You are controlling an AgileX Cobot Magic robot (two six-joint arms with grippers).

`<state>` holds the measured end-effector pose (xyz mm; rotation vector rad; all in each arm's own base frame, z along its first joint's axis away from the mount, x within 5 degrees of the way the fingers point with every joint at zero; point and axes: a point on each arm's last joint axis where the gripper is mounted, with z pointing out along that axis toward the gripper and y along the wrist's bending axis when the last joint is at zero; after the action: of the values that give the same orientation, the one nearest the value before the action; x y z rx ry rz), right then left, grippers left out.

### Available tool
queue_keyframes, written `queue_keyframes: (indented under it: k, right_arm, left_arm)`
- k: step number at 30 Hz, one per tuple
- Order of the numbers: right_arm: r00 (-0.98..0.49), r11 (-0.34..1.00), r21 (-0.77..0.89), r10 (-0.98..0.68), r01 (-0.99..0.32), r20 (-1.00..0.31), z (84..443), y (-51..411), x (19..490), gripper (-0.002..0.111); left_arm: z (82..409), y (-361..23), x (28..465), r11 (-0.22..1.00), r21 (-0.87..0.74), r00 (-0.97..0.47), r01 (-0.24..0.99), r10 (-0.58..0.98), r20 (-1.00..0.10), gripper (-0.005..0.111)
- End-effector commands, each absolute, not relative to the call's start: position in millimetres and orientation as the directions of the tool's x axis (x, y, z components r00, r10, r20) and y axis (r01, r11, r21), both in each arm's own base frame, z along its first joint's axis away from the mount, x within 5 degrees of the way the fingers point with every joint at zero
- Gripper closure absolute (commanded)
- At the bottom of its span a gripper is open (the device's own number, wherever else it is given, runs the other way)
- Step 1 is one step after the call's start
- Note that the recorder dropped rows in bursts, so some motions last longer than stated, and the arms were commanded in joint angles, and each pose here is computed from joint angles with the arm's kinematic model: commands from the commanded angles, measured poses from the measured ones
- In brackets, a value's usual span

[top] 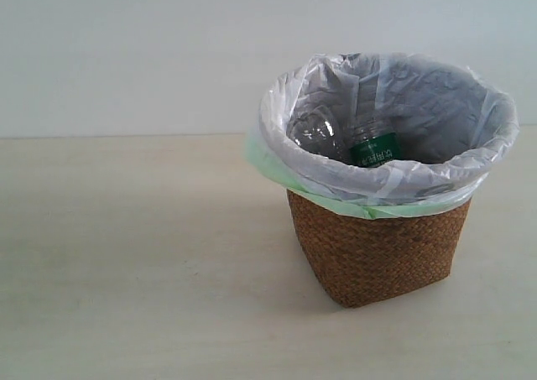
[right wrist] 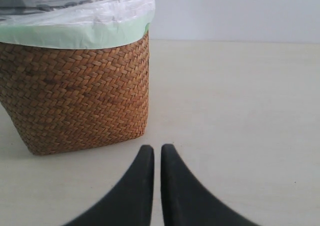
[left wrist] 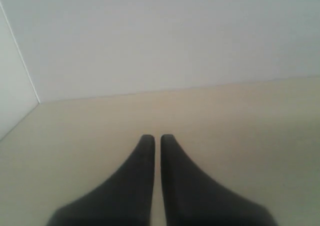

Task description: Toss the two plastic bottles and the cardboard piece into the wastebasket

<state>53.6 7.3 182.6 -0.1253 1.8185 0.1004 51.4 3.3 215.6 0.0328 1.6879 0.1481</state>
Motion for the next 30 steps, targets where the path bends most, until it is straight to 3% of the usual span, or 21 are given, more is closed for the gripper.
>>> queue_keyframes:
  k: [1,5,30]
  right_arm:
    - [-0.229,0.990,-0.009,-0.042,-0.141,-0.973,184,7,53,0.106]
    - [-0.229,0.990,-0.009,-0.042,-0.141,-0.973,184,7,53,0.106]
    - [-0.229,0.990,-0.009,-0.042,-0.141,-0.973,184,7,53,0.106]
  left_arm:
    - [201,4,53,0.992,0.108,-0.160,-0.066,0.096,-0.982,0.103]
    - [189,4,55,0.992,0.106,-0.197,-0.062,0.092,-0.976,0.103]
    - [185,5,54,0.985,0.160,-0.233,-0.060,0.142,-0.962,0.103]
